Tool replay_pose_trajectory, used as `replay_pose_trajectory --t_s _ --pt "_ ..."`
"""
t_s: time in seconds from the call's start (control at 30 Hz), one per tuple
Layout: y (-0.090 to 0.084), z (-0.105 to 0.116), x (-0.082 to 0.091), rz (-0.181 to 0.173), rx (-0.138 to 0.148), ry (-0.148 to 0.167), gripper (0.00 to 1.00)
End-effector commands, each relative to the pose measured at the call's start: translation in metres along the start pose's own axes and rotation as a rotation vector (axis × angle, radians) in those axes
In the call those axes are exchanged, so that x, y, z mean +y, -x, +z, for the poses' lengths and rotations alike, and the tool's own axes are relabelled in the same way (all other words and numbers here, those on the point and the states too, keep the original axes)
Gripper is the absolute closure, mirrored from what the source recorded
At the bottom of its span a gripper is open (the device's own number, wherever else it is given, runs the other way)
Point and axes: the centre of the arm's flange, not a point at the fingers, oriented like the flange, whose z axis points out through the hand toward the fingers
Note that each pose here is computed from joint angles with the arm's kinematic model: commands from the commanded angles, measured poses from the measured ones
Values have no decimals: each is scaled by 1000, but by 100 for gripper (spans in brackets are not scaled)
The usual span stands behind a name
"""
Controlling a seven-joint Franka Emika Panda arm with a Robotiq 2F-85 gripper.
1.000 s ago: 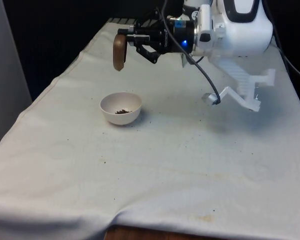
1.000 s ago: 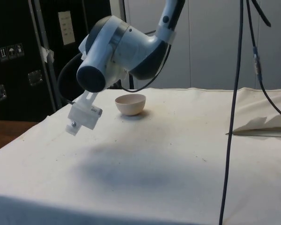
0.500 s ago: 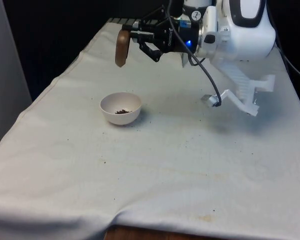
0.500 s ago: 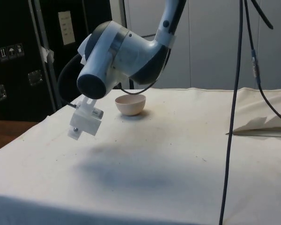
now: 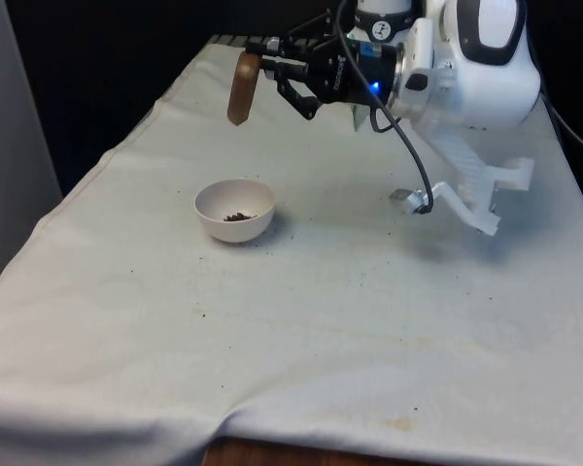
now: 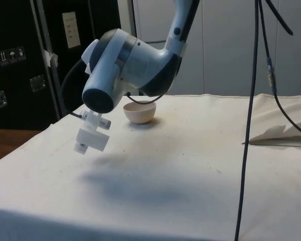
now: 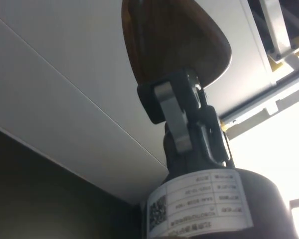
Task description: Pour the coffee beans from the cup into the bowl.
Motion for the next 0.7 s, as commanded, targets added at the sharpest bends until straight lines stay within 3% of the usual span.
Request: replay_pose_trajectory --t_s 0.0,0.67 --pt "-2 -1 -2 -1 0 13 99" --pt "-1 0 -3 -3 -7 22 99"
